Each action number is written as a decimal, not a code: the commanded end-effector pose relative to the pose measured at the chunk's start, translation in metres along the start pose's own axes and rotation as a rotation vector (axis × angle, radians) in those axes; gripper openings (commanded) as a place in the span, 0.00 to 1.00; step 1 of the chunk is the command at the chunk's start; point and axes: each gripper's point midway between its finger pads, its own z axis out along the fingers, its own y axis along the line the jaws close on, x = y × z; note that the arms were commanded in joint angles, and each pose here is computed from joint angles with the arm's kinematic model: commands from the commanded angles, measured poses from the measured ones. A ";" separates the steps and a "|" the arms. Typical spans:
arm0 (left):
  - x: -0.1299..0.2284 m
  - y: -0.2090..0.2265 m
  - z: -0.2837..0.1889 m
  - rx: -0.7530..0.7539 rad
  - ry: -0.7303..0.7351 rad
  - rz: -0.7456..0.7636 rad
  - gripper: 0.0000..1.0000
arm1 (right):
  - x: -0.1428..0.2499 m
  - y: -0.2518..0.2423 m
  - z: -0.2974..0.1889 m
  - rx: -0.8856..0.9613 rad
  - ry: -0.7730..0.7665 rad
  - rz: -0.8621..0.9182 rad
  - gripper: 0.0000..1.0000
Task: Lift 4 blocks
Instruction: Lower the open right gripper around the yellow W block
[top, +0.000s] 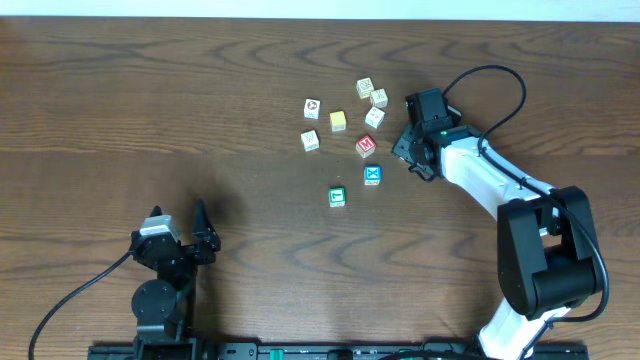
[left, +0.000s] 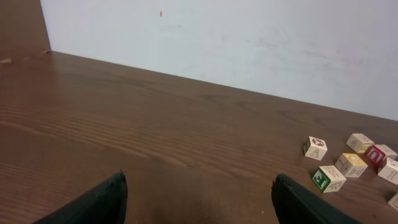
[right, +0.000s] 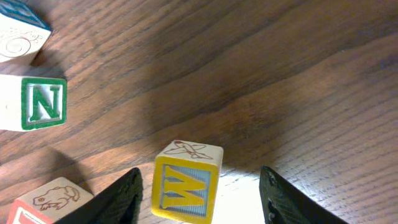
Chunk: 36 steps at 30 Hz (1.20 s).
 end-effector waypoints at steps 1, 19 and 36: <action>0.017 0.004 0.001 -0.016 0.053 0.004 0.75 | -0.006 0.001 0.001 0.017 -0.032 0.022 0.52; 0.017 0.004 0.001 -0.016 0.053 0.004 0.75 | 0.007 0.000 0.017 0.041 -0.002 -0.074 0.51; 0.017 0.004 0.001 -0.016 0.053 0.004 0.75 | 0.008 0.009 0.030 0.012 -0.010 -0.191 0.67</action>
